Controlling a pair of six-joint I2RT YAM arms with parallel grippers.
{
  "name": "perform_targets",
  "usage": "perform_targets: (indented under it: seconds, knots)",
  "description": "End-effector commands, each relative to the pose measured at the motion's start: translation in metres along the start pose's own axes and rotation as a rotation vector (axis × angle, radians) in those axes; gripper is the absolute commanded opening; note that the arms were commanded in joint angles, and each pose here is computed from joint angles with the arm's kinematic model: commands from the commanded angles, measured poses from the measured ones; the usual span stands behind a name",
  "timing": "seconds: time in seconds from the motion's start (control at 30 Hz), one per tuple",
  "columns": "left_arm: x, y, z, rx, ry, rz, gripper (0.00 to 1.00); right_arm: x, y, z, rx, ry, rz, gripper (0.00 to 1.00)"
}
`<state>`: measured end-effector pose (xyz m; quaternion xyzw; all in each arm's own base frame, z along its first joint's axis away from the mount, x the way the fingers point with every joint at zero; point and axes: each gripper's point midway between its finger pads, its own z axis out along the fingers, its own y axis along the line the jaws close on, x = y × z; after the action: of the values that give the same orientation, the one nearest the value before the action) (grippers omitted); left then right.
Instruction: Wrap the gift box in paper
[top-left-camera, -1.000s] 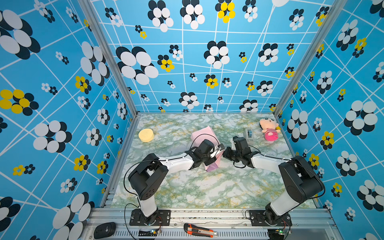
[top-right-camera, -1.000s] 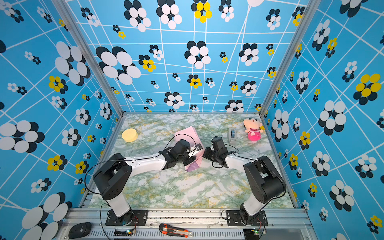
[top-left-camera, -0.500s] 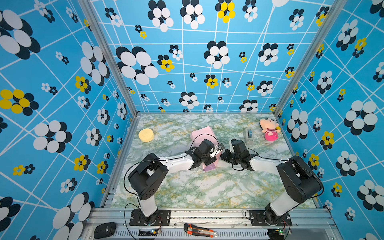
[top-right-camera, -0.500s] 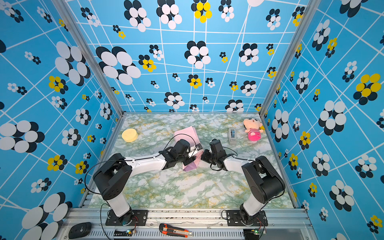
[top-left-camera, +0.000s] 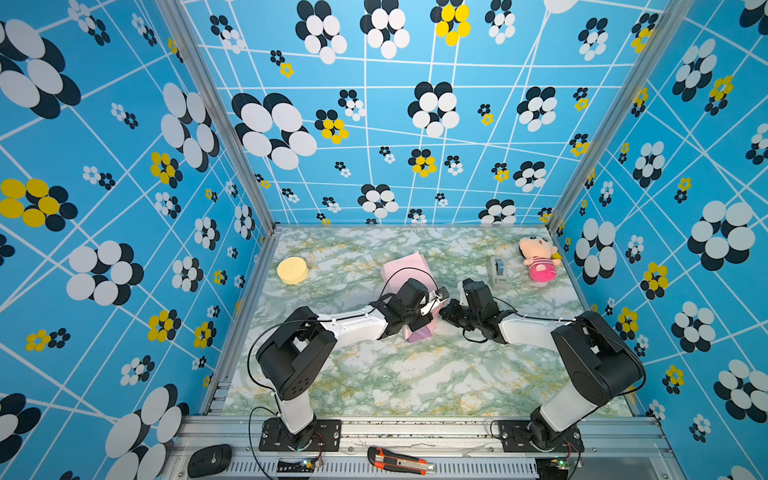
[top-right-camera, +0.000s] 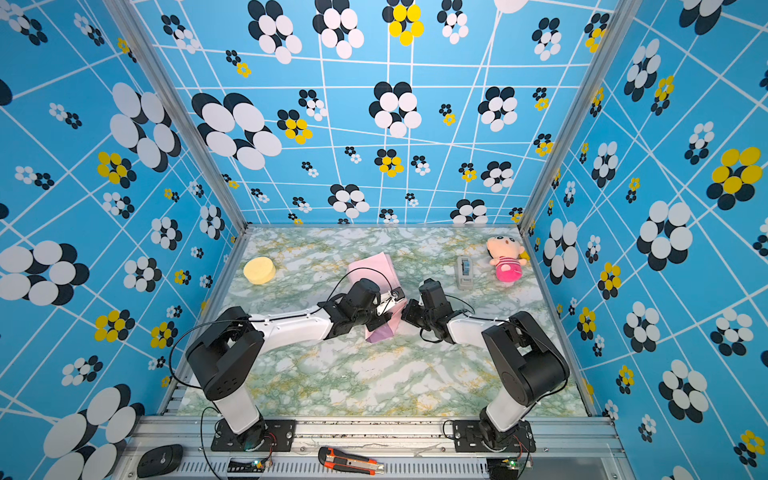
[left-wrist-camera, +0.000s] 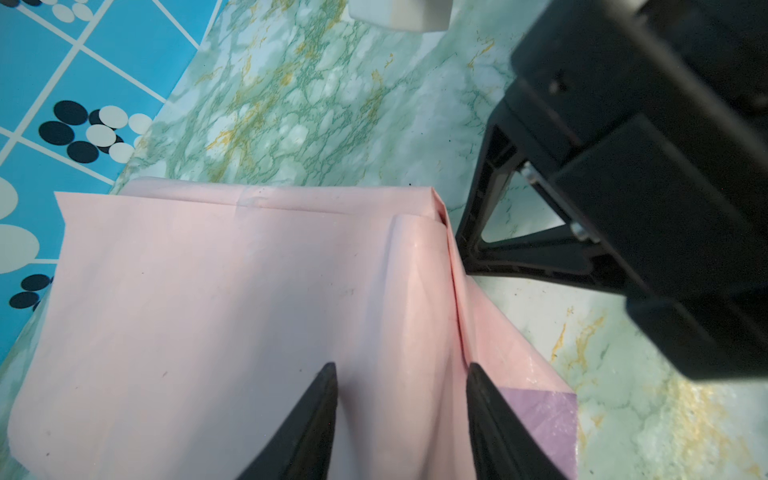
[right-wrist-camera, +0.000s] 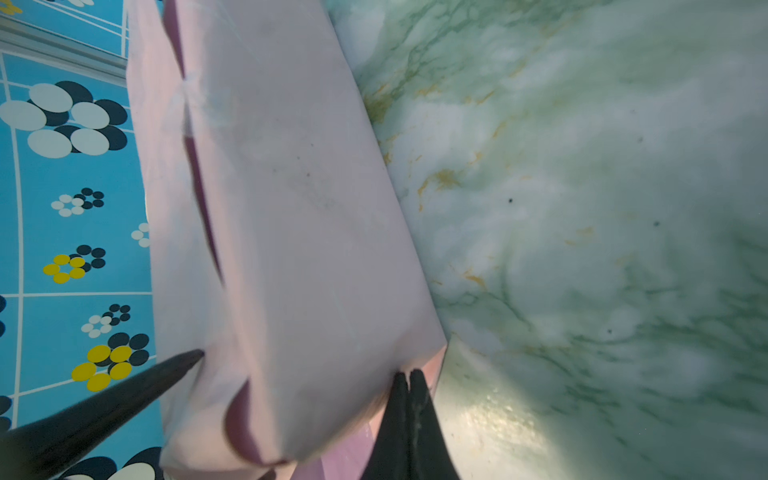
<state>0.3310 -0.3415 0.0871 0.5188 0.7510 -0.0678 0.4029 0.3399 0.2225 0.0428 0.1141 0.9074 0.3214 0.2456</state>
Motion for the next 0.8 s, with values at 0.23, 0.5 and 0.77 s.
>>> perform_targets:
  seconds: [0.23, 0.5, 0.77]
  knots:
    - [0.024, -0.017, 0.007, 0.066, 0.072, -0.018, 0.51, 0.008, 0.007, 0.013, -0.037, 0.009, -0.002, 0.00]
    - [0.022, -0.017, 0.007, 0.068, 0.067, -0.015, 0.51, 0.004, 0.006, 0.019, -0.037, -0.018, -0.005, 0.00]
    - [0.022, -0.017, 0.008, 0.072, 0.064, -0.017, 0.50, 0.019, -0.006, 0.030, -0.026, 0.008, 0.007, 0.00]
